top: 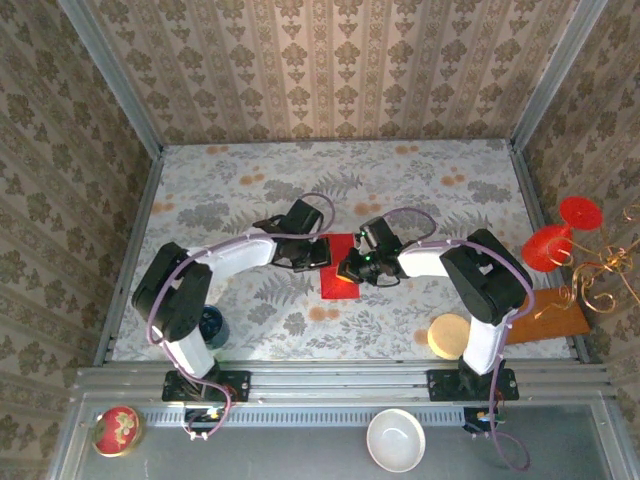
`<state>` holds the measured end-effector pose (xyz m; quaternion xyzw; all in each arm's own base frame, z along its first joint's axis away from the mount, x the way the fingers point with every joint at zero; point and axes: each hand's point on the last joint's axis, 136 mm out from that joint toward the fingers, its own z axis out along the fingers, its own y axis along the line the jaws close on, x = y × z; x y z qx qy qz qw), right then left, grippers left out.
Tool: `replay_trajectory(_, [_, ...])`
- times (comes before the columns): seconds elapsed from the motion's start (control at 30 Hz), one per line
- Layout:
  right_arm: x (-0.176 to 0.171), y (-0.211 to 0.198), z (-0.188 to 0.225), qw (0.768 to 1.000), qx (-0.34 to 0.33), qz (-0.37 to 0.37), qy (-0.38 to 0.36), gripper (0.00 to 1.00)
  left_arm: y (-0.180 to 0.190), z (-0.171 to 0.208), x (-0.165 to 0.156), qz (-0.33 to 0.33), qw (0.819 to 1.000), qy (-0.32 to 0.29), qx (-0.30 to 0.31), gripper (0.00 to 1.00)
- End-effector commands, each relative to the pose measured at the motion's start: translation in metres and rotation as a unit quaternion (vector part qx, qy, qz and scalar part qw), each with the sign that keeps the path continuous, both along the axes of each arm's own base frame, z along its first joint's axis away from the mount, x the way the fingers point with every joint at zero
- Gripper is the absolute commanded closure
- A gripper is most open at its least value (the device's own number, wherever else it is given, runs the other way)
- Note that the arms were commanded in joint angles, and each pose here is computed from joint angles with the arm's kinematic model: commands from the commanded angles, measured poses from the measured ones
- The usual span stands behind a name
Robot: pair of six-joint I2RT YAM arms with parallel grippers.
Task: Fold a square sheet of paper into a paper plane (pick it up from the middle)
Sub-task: Fold the triangle a second time at the center of the table.
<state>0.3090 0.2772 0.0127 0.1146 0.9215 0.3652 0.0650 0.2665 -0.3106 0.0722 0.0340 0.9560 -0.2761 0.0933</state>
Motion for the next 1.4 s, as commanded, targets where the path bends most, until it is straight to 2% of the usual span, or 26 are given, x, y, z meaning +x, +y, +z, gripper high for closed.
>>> replay_trajectory(0.0, [-0.028,-0.039,-0.053,0.991,-0.107,-0.03,0.079,1.0,-0.005,-0.008,-0.022,-0.001,1.0,0.025,-0.006,1.0])
replay_trajectory(0.17, [-0.029,-0.04,-0.055,0.99,-0.11,-0.031,0.085,1.0,-0.011,-0.02,-0.043,-0.012,0.999,0.045,-0.004,0.99])
replay_trajectory(0.5, [-0.029,-0.04,-0.056,0.989,-0.109,-0.036,0.092,1.0,-0.012,-0.032,-0.052,-0.011,0.998,0.062,0.001,0.98])
replay_trajectory(1.37, [-0.032,-0.042,-0.062,0.987,-0.119,-0.038,0.103,1.0,0.015,-0.054,-0.051,-0.008,0.995,0.062,0.075,0.97])
